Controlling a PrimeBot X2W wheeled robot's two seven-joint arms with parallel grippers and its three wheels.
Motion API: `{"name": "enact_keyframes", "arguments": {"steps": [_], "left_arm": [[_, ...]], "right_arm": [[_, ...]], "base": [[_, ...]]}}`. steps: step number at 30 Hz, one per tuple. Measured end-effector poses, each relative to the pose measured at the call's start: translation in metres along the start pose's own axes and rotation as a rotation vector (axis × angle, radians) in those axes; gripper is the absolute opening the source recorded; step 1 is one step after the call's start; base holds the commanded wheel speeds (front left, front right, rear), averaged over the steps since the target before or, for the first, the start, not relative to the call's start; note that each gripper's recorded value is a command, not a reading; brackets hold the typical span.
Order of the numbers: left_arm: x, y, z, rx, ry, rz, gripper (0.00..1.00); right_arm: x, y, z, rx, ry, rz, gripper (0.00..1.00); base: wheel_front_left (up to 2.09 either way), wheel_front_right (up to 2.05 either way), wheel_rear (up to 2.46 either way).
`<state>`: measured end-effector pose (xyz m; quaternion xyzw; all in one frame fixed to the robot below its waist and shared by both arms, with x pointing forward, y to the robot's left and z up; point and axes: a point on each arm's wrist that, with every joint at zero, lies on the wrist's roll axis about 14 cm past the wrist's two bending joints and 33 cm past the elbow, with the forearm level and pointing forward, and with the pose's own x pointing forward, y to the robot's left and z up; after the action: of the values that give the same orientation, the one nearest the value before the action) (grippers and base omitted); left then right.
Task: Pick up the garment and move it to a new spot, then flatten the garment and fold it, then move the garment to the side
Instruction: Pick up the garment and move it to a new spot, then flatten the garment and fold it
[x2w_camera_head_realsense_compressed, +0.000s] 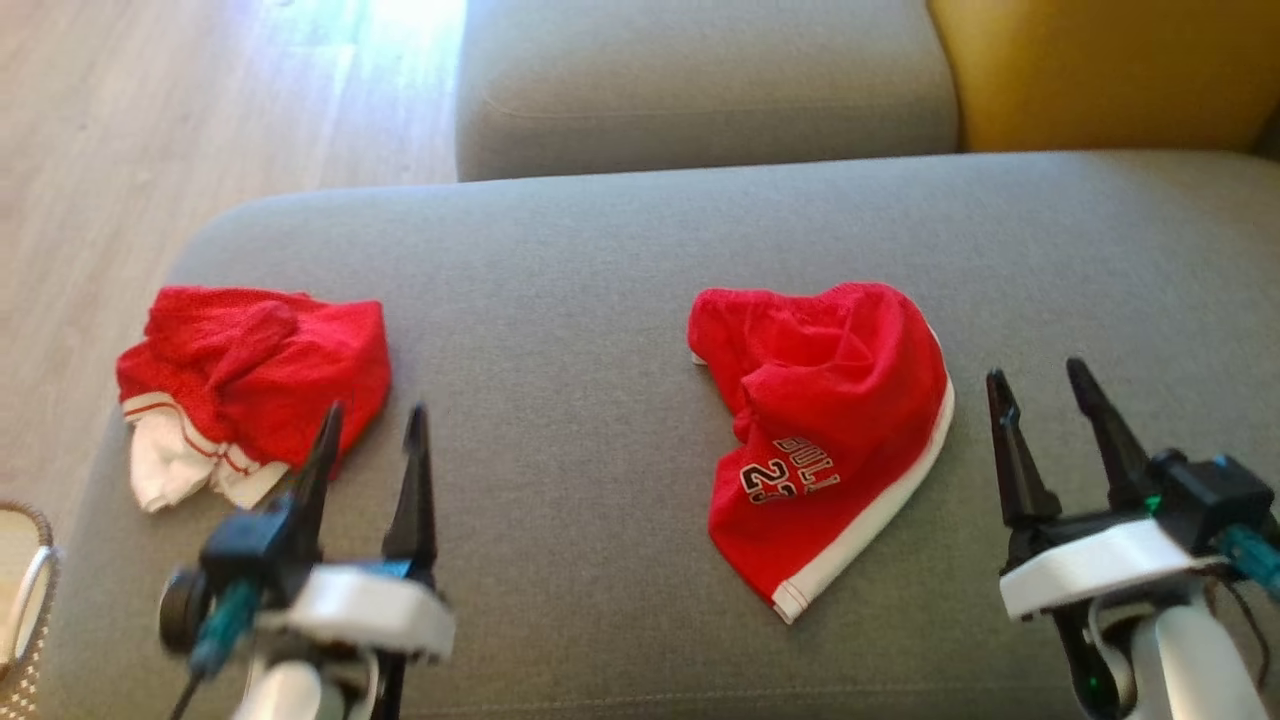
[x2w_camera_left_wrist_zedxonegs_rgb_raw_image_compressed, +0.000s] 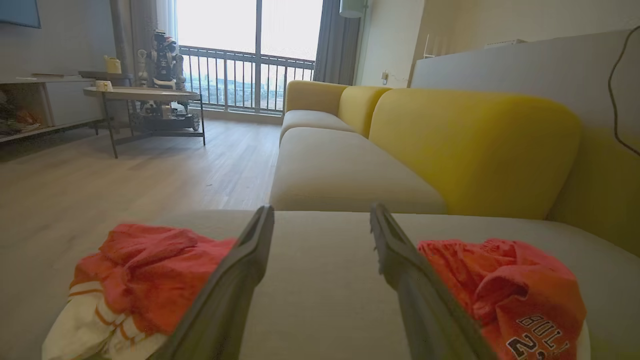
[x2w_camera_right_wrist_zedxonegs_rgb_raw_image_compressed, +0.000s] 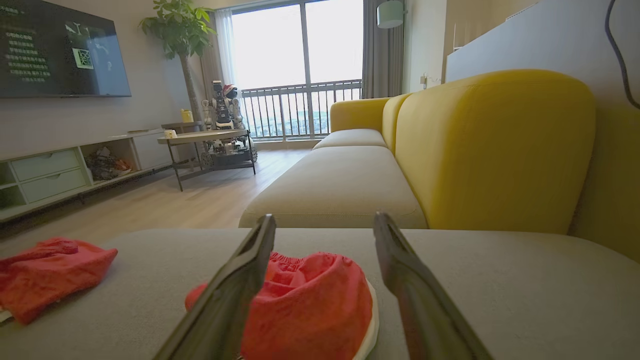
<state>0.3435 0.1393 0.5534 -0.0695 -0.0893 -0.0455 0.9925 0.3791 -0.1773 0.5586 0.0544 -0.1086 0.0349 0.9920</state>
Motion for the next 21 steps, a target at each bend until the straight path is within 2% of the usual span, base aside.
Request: {"name": "enact_keyframes", "arguments": {"steps": [3,6,12,15,21], "left_arm": [[-0.017,0.009,-0.005,-0.027,0.013,0.063,1.00],[-0.022,0.012,-0.004,-0.093,-0.001,0.116,1.00],[-0.023,0.009,0.003,-0.074,-0.033,0.079,1.00],[-0.024,0.017,-0.002,-0.070,-0.020,0.103,1.00],[-0.024,0.026,-0.017,-0.092,0.022,0.129,1.00]], "right_arm": [[-0.004,0.001,-0.007,0.010,0.024,0.000,1.00],[-0.005,-0.003,-0.018,0.071,0.053,-0.023,1.00],[-0.001,0.004,-0.030,0.049,0.088,0.000,1.00],[0.003,0.000,-0.047,0.110,0.152,-0.026,1.00],[0.043,-0.008,-0.058,0.119,0.195,-0.064,1.00]], "base": [[0.00,0.00,0.00],[0.00,0.00,0.00],[0.00,0.00,0.00],[0.00,0.00,0.00],[0.00,0.00,0.00]]}}
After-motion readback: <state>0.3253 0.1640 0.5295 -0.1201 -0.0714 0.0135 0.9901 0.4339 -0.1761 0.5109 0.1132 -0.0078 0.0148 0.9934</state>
